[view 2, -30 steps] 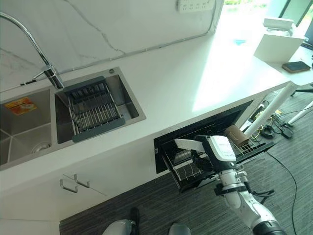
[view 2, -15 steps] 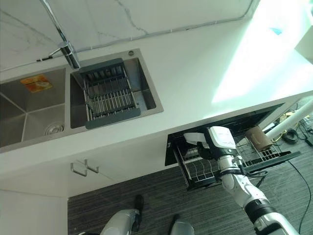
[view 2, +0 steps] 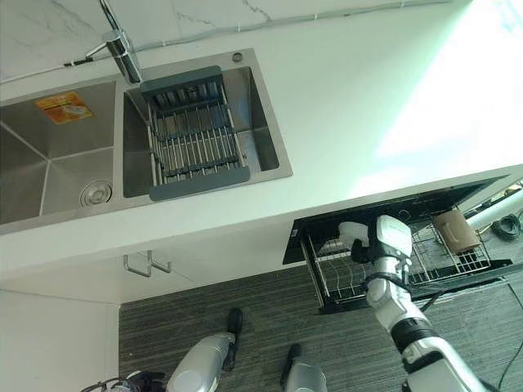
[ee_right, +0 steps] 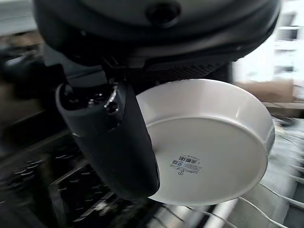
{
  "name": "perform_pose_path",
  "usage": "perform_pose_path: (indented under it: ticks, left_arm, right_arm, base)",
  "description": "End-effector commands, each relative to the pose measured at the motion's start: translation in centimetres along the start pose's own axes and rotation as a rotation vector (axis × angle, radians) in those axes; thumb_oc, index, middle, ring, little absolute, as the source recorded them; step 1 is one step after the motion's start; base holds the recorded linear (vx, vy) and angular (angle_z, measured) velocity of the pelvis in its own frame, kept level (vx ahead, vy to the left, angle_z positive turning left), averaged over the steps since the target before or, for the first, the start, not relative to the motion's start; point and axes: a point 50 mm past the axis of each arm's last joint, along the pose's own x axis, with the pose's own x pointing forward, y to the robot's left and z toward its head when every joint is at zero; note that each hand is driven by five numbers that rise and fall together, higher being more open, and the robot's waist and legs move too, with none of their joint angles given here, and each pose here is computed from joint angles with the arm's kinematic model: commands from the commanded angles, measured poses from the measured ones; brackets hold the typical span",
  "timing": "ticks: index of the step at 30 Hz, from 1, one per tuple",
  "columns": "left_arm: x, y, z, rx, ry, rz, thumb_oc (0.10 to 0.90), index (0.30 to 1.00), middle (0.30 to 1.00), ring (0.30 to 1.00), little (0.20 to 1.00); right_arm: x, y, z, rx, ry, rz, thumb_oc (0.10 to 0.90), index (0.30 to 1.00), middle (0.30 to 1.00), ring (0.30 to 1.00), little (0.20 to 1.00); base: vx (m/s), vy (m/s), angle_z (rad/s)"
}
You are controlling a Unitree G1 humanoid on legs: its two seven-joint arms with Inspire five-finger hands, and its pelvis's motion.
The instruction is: Place the dishes in the dishwasher.
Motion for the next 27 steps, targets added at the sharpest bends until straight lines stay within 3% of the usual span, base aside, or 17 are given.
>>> perform_pose_path:
  ticks: [1, 16, 27]
  left_arm:
    - [0.0, 0.6, -1.0, 0.007, 0.027, 0.029, 0.800, 0.900, 0.900, 0.900, 0.900]
    - [0.1, 0.0, 2.1, -0.074, -0.057, 0.011, 0.800, 0.900, 0.900, 0.900, 0.900]
    - [0.0, -0.5, 3.5, -0.071, -0.094, 0.006, 0.800, 0.900, 0.900, 0.900, 0.900]
  right_arm:
    - [3.3, -6.6, 2.8, 0.065, -0.002, -0.392, 0.400, 0.300, 0.300, 0.300, 0.300]
    - [3.9, -11.0, 4.5, 0.133, 0.069, -0.854, 0.400, 0.300, 0.300, 0.300, 0.300]
    - [3.8, -13.7, 5.4, 0.370, 0.109, -1.110, 0.400, 0.300, 0.300, 0.300, 0.300]
  base:
    - [-0.08, 0.072, -0.04]
    - [-0.05, 0.030, -0.05]
    - [-0.01, 0.027, -0.04]
